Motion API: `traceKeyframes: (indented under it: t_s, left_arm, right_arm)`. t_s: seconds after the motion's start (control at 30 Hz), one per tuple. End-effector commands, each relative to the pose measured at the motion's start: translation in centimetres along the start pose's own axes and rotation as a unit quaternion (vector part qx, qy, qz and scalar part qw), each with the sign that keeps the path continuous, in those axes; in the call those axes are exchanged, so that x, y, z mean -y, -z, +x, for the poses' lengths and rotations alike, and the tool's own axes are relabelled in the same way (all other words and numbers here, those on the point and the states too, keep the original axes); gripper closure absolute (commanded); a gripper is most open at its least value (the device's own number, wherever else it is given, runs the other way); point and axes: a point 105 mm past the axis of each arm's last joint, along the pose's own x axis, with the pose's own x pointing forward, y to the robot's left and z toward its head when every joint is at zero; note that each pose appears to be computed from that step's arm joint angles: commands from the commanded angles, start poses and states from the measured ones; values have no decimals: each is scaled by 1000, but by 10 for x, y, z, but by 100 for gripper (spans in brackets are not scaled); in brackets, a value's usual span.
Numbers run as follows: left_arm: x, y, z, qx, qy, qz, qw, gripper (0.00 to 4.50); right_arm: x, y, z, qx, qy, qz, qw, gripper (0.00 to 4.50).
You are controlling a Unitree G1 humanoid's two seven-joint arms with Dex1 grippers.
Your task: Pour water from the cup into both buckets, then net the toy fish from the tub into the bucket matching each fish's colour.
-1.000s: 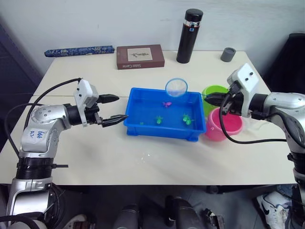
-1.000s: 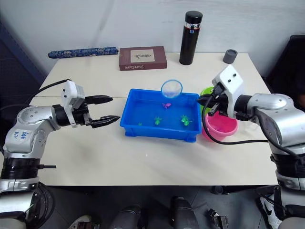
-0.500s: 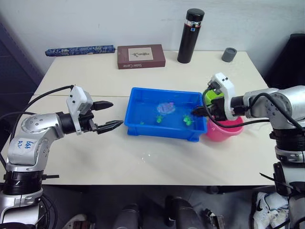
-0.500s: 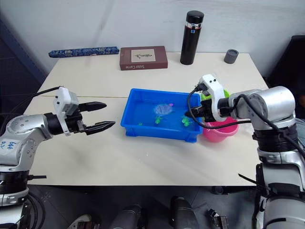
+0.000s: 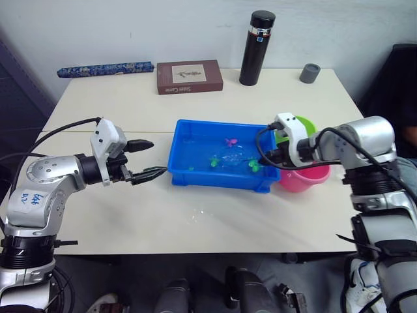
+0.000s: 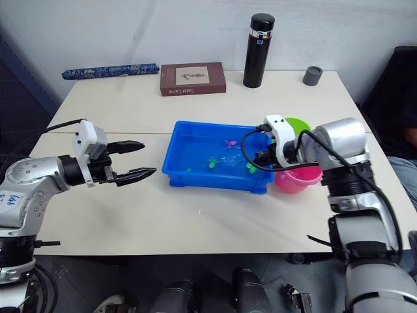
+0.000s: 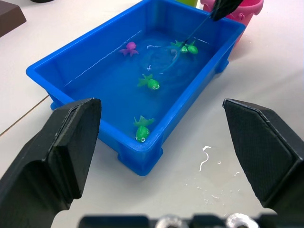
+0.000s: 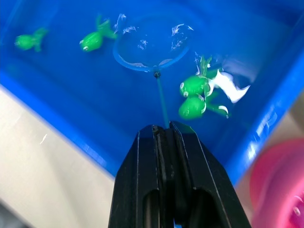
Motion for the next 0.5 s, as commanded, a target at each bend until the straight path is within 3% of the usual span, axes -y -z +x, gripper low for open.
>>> traceKeyframes:
  t_s: [0.03, 0.23, 0.5]
  left_arm:
    - [0, -11, -8, 8, -9, 17, 1000, 7]
    - [1, -11, -12, 4, -17, 17, 1000, 7]
    - [1, -11, -10, 5, -17, 16, 1000, 7]
  right_arm:
    - [3, -24, -1, 45, 29, -10, 998, 450]
    - [10, -42, 3, 102, 62, -19, 993, 450]
    - [6, -42, -16, 118, 44, -33, 991, 450]
